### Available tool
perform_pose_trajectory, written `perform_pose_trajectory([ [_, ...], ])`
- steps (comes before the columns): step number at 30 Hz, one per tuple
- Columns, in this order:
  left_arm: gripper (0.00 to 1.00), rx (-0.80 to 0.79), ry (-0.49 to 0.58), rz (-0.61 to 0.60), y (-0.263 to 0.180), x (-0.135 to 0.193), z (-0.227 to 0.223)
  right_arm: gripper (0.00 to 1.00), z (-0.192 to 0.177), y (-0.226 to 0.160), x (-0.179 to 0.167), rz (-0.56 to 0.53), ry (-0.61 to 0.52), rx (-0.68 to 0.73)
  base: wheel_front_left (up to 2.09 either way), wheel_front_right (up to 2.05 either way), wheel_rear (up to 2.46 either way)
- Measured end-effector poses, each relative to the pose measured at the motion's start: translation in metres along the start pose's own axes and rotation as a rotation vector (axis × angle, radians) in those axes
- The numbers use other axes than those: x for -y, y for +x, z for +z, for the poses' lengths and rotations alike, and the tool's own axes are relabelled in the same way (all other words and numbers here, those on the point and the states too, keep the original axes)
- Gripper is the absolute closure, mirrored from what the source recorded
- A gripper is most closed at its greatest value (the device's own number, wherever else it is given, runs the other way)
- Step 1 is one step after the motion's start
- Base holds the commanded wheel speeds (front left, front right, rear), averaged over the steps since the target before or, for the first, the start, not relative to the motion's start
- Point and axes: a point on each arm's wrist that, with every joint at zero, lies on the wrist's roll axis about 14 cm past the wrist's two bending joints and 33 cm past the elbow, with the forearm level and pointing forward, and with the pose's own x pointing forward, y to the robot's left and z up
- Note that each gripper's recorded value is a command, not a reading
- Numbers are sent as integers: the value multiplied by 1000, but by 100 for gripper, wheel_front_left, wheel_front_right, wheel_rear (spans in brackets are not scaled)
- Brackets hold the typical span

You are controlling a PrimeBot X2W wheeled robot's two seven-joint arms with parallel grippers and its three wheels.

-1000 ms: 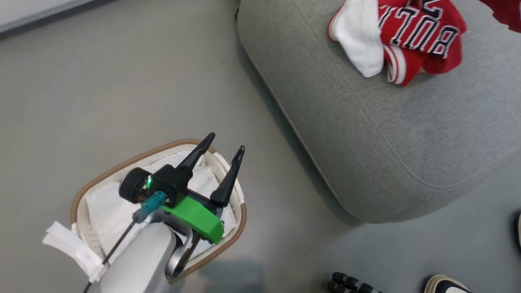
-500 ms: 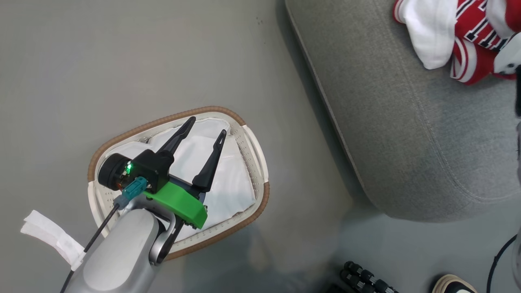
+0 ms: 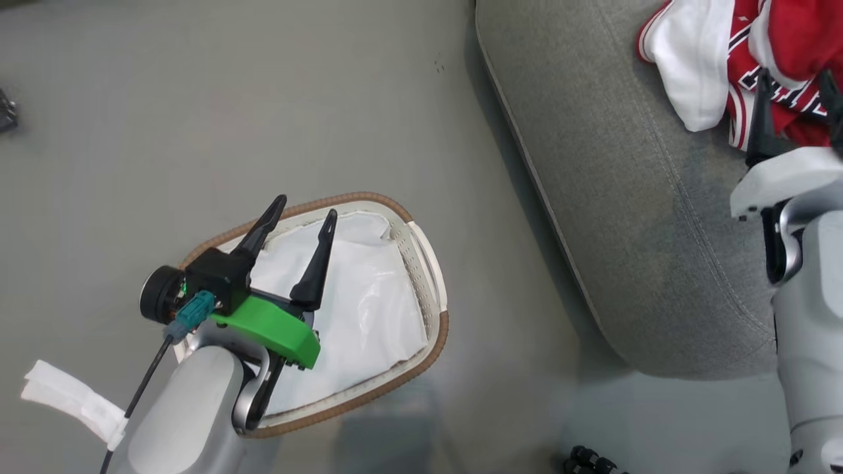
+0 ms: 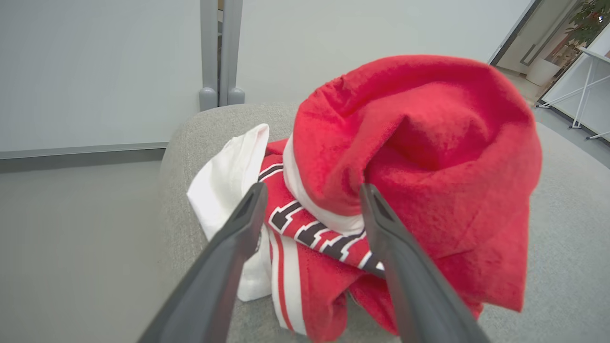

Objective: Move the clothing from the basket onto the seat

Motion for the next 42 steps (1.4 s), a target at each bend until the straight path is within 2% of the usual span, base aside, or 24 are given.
perform_pose_trajectory([
  [8, 0, 53, 24, 165, -33, -29, 24, 0, 7, -35, -37, 92, 83, 43, 0, 0, 0],
  [12, 0, 79, 7, 302, -60, -56, 32, 0, 12, -46, -57, 130, 159, 60, 0, 0, 0],
  [21, 0, 120, 51, 511, -119, -91, 48, 0, 21, -60, -128, 313, 194, 64, 0, 0, 0],
  [27, 0, 168, 77, 600, -149, -101, 65, 0, 31, -73, -172, 437, 235, 72, 0, 0, 0],
  [31, 0, 175, 90, 634, -165, -100, 67, 0, 36, -85, -188, 490, 253, 77, 0, 0, 0],
  [42, 0, 220, 88, 657, -192, -81, 74, 0, 35, -119, -197, 541, 300, 69, 0, 0, 0],
])
